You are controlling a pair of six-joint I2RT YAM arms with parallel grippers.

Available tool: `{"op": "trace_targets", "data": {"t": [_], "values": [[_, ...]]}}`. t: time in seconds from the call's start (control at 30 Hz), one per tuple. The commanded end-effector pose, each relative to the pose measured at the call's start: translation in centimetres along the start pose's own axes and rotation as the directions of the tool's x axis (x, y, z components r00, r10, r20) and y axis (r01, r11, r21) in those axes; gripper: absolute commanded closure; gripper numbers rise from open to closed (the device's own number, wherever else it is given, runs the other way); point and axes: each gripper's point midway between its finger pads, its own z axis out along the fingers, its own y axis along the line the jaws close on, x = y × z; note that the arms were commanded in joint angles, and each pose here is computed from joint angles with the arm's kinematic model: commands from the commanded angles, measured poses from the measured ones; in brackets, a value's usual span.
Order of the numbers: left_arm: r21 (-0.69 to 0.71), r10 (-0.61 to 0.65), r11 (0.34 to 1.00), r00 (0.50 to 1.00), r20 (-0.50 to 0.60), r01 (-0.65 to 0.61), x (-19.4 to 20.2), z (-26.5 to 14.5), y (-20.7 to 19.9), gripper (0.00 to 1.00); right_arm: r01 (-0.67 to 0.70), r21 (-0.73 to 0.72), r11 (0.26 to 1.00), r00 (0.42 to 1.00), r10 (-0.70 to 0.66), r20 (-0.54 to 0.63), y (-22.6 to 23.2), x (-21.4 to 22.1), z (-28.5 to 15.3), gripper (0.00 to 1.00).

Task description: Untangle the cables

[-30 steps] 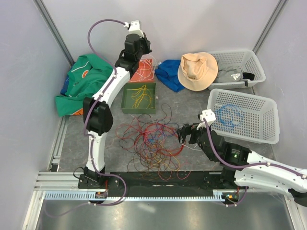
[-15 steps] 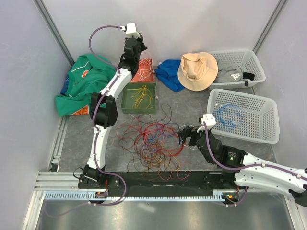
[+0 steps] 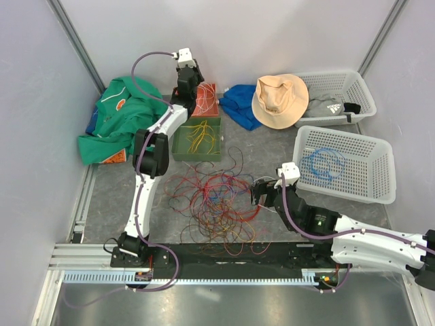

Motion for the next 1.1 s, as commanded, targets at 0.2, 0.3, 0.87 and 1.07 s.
{"op": "trace_targets", "data": {"t": [0.2, 0.3, 0.87, 1.07], "values": [[0.026, -0.046, 0.999, 0.996, 0.079, 0.044, -6.4, -2.2, -0.8, 0.01, -0.071, -0.02, 0.997, 0.996, 0.073, 0.06, 0.5, -2.2, -0.4, 0.02], [0.033, -0.058, 0.998, 0.996, 0.068, 0.056, -8.6, -3.3, -1.1, 0.0, -0.096, -0.035, 0.995, 0.994, 0.098, 0.047, 0.6, -2.0, -0.7, 0.02], [-0.001, -0.332, 0.916, 0.755, -0.565, 0.402, -6.1, -12.7, -2.9, 0.0, -0.205, -0.095, 0.974, 0.979, 0.203, -0.034, 1.3, -2.0, -2.4, 0.02], [0.077, -0.266, 0.926, 0.784, -0.56, 0.369, -7.8, -21.3, -7.5, 0.0, -0.104, 0.062, 0.993, 0.991, 0.109, -0.076, -1.1, 0.5, -1.3, 0.02]]}}
